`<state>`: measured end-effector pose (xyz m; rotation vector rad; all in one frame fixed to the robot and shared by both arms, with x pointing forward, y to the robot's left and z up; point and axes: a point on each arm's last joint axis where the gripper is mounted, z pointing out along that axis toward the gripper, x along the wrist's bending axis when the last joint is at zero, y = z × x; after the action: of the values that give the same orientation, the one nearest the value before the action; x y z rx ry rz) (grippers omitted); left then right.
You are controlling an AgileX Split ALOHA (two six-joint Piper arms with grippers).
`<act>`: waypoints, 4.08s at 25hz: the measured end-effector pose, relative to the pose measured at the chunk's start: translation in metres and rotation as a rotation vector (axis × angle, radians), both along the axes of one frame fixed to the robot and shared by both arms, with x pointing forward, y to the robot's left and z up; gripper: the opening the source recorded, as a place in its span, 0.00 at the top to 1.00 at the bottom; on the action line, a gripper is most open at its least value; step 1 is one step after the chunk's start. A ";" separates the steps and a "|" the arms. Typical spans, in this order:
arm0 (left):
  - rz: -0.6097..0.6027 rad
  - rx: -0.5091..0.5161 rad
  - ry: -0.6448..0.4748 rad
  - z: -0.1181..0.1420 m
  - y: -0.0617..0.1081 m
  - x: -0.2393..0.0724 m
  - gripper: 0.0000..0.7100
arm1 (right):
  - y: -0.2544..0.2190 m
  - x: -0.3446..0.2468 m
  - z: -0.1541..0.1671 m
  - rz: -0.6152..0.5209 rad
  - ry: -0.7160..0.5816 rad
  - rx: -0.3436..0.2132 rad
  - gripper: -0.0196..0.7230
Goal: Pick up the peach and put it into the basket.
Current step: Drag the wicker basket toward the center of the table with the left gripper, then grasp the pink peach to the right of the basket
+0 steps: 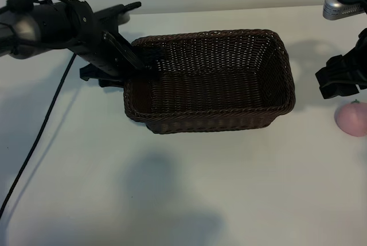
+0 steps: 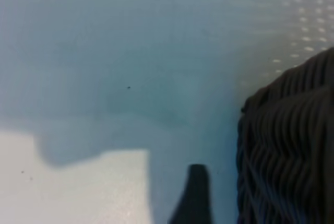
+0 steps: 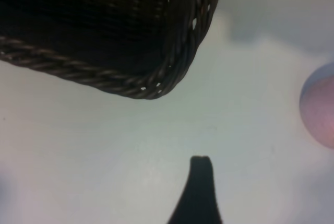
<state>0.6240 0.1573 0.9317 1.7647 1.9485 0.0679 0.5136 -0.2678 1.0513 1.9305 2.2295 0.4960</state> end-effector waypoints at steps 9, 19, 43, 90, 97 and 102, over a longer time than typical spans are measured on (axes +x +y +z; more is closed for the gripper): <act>-0.033 0.012 -0.091 0.063 0.008 -0.016 0.03 | 0.000 0.000 0.000 -0.001 0.000 -0.001 0.18; -0.021 0.066 -0.109 0.106 0.044 -0.032 0.06 | 0.000 0.000 0.000 -0.001 0.000 -0.001 0.18; 0.057 0.147 -0.408 0.256 0.169 -0.166 0.16 | 0.000 0.000 0.000 -0.001 0.000 -0.001 0.18; 0.095 0.376 -0.606 0.119 0.138 -0.382 0.17 | 0.000 0.000 0.000 0.000 -0.001 -0.002 0.18; 0.104 0.367 -0.605 0.119 0.138 -0.382 0.17 | 0.000 0.001 0.000 -0.001 -0.017 -0.002 0.18; 0.108 0.364 -0.604 0.119 0.138 -0.382 0.17 | 0.000 0.003 0.001 -0.012 -0.037 0.002 0.18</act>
<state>0.2417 0.2954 1.0506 1.5892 1.6373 0.9316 0.5169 -0.2678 1.0525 1.9190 2.1938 0.5281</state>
